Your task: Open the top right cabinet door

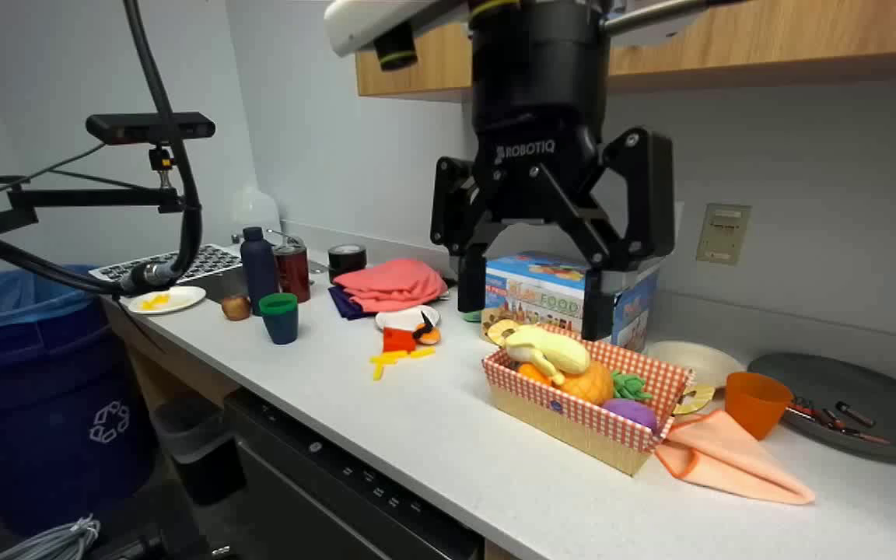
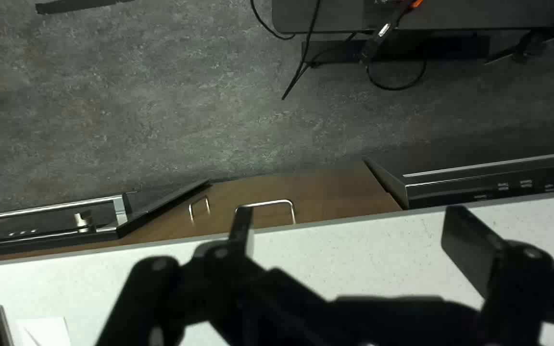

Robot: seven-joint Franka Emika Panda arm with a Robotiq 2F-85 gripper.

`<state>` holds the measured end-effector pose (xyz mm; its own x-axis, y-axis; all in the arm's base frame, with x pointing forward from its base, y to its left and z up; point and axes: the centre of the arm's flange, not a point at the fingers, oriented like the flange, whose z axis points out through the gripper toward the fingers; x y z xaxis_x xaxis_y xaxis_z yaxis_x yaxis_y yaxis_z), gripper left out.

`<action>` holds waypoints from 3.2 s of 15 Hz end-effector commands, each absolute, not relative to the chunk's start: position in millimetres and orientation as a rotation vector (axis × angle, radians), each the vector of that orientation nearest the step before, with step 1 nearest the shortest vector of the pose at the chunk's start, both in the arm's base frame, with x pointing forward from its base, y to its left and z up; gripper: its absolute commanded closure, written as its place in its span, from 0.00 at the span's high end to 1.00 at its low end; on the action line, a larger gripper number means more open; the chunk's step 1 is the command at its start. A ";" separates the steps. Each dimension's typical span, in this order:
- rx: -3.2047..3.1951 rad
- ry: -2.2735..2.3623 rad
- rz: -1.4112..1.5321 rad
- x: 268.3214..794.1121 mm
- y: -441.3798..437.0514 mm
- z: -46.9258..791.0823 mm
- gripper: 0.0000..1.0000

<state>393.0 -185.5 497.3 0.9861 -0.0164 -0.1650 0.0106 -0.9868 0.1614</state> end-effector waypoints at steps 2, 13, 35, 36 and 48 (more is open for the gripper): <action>2.969 -0.005 -0.249 393.0 -185.6 497.1 1.00; 2.969 -0.005 -0.249 393.0 -185.6 497.1 1.00; 3.005 -0.033 0.249 379.2 -143.7 624.4 1.00; 3.004 -0.026 0.332 381.9 -134.9 642.8 1.00; 2.950 -0.191 0.983 446.0 -50.4 728.7 1.00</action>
